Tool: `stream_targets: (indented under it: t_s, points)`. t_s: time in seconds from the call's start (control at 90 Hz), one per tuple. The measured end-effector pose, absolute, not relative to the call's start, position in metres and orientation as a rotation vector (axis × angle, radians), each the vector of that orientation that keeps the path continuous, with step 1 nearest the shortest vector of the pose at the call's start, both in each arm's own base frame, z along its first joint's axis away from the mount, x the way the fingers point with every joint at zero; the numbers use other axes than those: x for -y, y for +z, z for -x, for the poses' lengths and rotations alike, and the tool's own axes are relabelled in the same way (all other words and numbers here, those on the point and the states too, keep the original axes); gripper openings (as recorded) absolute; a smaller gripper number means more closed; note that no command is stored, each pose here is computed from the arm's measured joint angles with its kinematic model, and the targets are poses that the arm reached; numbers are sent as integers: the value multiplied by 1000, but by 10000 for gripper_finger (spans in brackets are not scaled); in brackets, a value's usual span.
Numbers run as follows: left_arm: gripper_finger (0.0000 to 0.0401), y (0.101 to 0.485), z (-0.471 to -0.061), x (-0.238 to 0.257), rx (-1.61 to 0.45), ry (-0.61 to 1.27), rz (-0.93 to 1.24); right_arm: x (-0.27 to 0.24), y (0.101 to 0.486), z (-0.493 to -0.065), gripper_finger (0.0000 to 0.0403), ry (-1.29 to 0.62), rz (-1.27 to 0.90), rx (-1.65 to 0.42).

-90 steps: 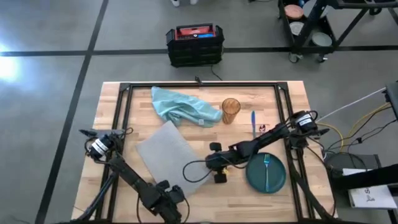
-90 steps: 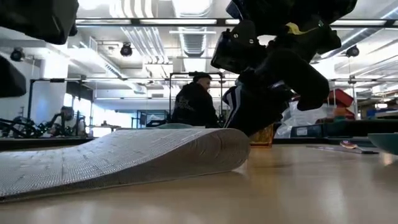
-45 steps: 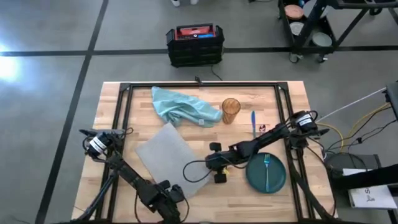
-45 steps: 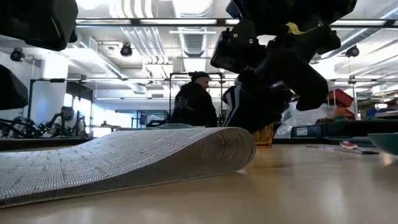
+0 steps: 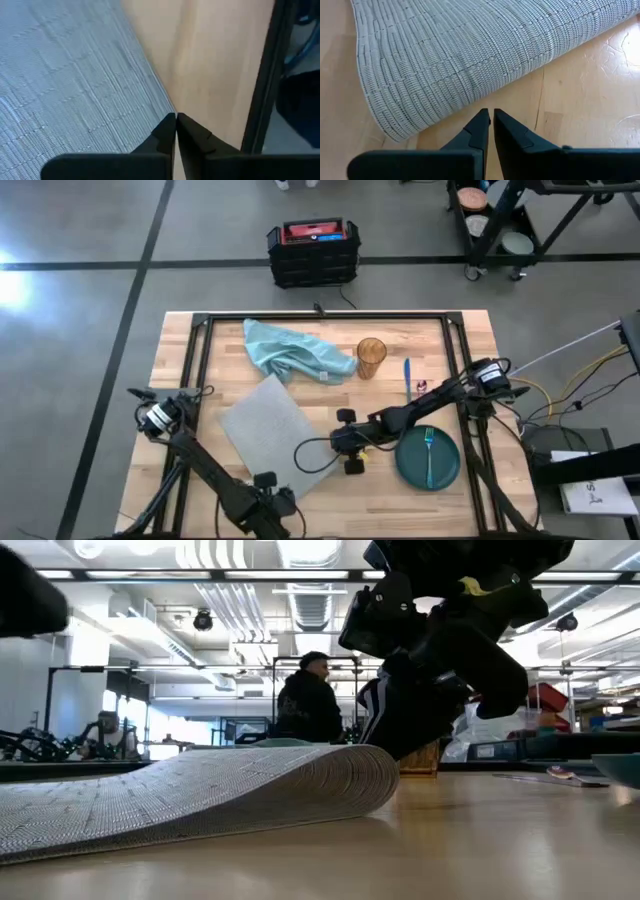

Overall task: Set table place
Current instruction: Prepare the gray table mat

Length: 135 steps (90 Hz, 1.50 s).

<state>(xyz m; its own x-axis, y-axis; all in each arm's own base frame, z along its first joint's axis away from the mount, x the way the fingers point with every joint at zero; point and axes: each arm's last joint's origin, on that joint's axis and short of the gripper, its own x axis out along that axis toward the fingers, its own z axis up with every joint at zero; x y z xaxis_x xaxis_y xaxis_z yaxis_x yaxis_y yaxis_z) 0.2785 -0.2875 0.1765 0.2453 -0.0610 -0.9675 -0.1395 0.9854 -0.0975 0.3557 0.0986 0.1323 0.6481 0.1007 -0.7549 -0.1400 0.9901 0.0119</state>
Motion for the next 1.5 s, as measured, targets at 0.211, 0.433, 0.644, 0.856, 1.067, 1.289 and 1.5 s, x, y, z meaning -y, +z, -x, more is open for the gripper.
stream_targets:
  t_s: [0.211, 0.433, 0.644, 0.856, 1.067, 1.289, 1.5]
  points:
    - [84, 164, -270, 287, -1334, 49, 125, -99, 132, -356, 14, 137, 49, -855]
    - [181, 150, -269, 285, -1296, 27, 156, -99, 132, -356, 14, 137, 49, -855]
    - [221, 141, -266, 281, -1266, 73, 186, -99, 132, -356, 14, 137, 49, -856]
    - [150, 129, -262, 276, -1252, 109, 204, -99, 132, -356, 14, 137, 49, -855]
    - [17, 126, -262, 275, -1246, 117, 218, -99, 132, -356, 14, 137, 48, -852]
    - [3, 137, -262, 275, -1246, 99, 258, -99, 132, -356, 14, 137, 48, -852]
    - [0, 180, -252, 262, -1191, 91, 293, -98, 136, -355, 14, 137, 58, -881]
